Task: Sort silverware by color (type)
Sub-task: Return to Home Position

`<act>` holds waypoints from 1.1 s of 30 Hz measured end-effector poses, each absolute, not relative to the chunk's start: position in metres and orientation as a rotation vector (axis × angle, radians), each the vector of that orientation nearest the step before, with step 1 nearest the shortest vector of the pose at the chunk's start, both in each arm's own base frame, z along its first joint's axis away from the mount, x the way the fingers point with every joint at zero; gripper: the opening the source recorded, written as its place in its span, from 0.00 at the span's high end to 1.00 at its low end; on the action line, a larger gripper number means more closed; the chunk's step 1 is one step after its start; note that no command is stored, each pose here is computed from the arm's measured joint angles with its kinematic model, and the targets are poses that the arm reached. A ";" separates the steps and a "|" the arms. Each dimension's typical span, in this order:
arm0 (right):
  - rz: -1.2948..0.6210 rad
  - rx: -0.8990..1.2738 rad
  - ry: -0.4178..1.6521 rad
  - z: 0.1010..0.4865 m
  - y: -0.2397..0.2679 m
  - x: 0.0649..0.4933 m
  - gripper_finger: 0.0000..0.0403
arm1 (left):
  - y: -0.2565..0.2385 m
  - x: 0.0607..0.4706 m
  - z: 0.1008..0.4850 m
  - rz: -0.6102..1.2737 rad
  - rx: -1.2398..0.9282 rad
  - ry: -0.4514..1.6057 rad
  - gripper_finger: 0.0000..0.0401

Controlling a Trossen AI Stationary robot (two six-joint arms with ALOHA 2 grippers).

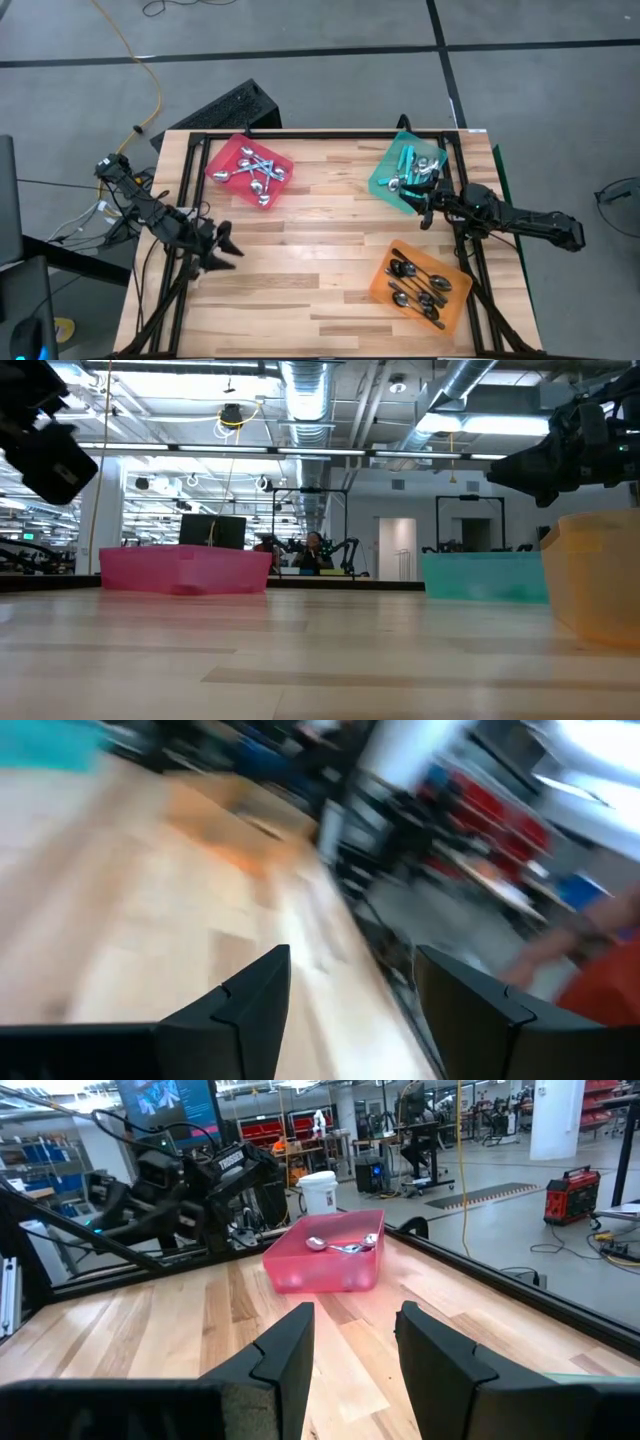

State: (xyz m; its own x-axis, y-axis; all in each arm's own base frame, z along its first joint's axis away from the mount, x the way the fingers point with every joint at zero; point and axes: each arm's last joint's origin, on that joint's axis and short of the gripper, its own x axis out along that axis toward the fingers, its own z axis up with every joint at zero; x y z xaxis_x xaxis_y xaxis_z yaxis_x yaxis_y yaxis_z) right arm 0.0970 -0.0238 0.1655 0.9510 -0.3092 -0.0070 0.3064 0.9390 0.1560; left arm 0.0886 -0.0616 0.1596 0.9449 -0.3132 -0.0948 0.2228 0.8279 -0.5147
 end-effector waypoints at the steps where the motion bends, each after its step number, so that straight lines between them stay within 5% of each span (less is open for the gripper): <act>1: -0.314 0.156 -0.018 0.166 -0.024 0.097 0.59 | -0.063 0.088 0.159 -0.331 -0.510 0.192 0.51; 15: -0.315 0.157 -0.018 0.166 -0.024 0.097 0.59 | -0.063 0.077 0.167 -0.624 -0.341 0.114 0.51; 33: -0.316 0.157 -0.018 0.166 -0.024 0.097 0.59 | -0.057 0.078 0.171 -0.508 -0.334 0.034 0.51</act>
